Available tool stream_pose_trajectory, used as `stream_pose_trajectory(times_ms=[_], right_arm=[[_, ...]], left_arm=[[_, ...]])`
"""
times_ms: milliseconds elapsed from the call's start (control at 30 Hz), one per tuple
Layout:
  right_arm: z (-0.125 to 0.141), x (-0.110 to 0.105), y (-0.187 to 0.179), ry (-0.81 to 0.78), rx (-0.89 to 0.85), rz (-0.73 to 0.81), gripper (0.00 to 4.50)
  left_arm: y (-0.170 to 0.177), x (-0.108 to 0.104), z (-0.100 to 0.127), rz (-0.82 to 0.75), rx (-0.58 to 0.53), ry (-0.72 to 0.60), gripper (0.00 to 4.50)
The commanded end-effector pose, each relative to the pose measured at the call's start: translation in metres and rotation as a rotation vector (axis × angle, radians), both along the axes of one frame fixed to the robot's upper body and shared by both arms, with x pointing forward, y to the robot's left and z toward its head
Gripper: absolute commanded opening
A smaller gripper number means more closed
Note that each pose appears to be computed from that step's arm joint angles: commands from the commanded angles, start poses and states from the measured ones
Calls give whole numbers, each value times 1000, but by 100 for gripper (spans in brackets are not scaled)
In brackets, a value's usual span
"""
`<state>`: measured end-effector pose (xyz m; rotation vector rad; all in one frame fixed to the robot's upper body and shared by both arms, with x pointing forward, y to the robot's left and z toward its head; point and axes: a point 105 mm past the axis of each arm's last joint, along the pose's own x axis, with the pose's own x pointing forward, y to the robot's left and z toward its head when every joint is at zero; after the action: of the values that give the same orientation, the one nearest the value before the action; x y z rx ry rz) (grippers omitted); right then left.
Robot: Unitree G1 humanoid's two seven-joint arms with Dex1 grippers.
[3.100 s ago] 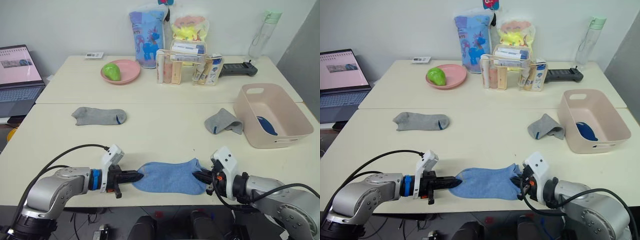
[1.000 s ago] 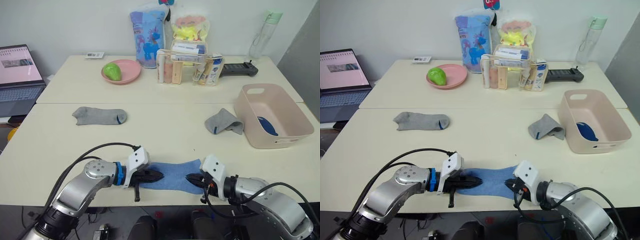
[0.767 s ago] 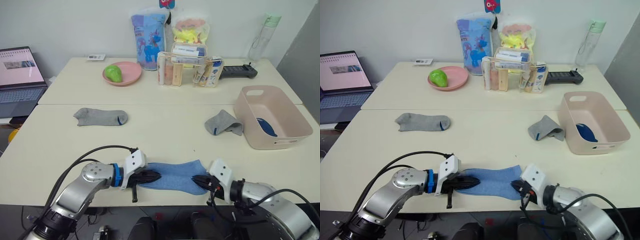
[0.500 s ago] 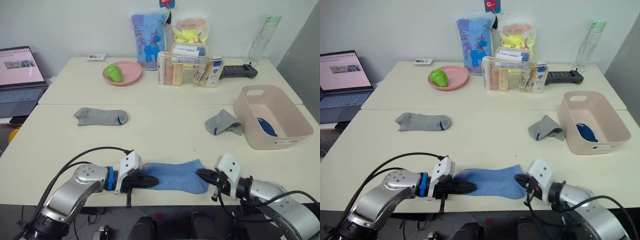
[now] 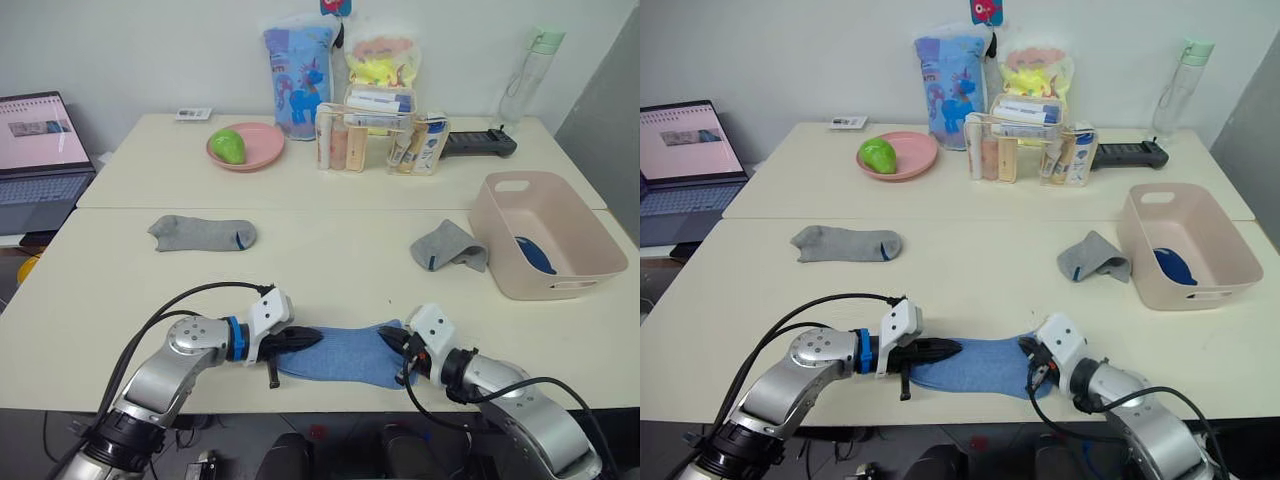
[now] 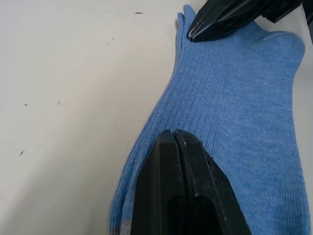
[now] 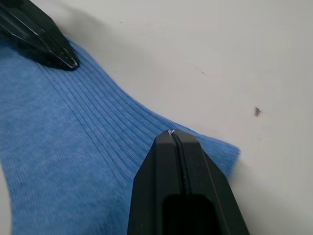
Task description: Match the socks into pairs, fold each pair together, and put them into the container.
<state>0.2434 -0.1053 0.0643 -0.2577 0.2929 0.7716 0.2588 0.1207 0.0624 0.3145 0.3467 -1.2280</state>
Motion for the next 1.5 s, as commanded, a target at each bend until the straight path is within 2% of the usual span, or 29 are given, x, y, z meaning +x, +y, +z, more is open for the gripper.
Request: stream_pose_trajectory(times_ms=[33,133,233,300,400,600,667,800,833,900,1067,1100,1267,1500], right_arm=[[0,4,-25,-24,-50,-53,1],[16,3,-21,-52,11,-40,1],[34,-6,-12,-68,43,9,1],[41,-7,-15,-55,88,-12,1],[44,-6,-27,-38,120,-74,58],[23,-16,-29,45,90,-97,261],[6,-19,-29,105,64,-126,261],[-4,-21,-24,139,79,-160,261],[-7,-25,-21,150,68,-143,244],[-11,-29,-17,154,45,-112,199],[-7,-34,-9,108,12,-42,26],[-5,-35,-7,99,16,-32,2],[-1,-32,-10,83,21,-42,2],[18,-14,-40,71,103,-175,2]], left_arm=[[10,-6,-15,20,49,53,0],[5,-6,-6,10,-5,35,0],[-16,-6,22,-81,-77,-81,0],[-29,-14,35,-175,-107,-93,0],[-30,-21,24,-257,-35,-109,0],[-22,-14,6,-193,-23,-78,0],[-20,-18,0,-214,-1,-74,0],[-16,-20,-3,-218,13,-75,0],[-16,-20,-3,-211,10,-74,0],[-15,-19,-3,-204,9,-74,0],[-13,-17,-2,-195,9,-77,0],[-13,-16,-1,-193,9,-77,0],[-14,-14,2,-179,-3,-79,0],[-29,-1,26,-155,-88,-99,0]])
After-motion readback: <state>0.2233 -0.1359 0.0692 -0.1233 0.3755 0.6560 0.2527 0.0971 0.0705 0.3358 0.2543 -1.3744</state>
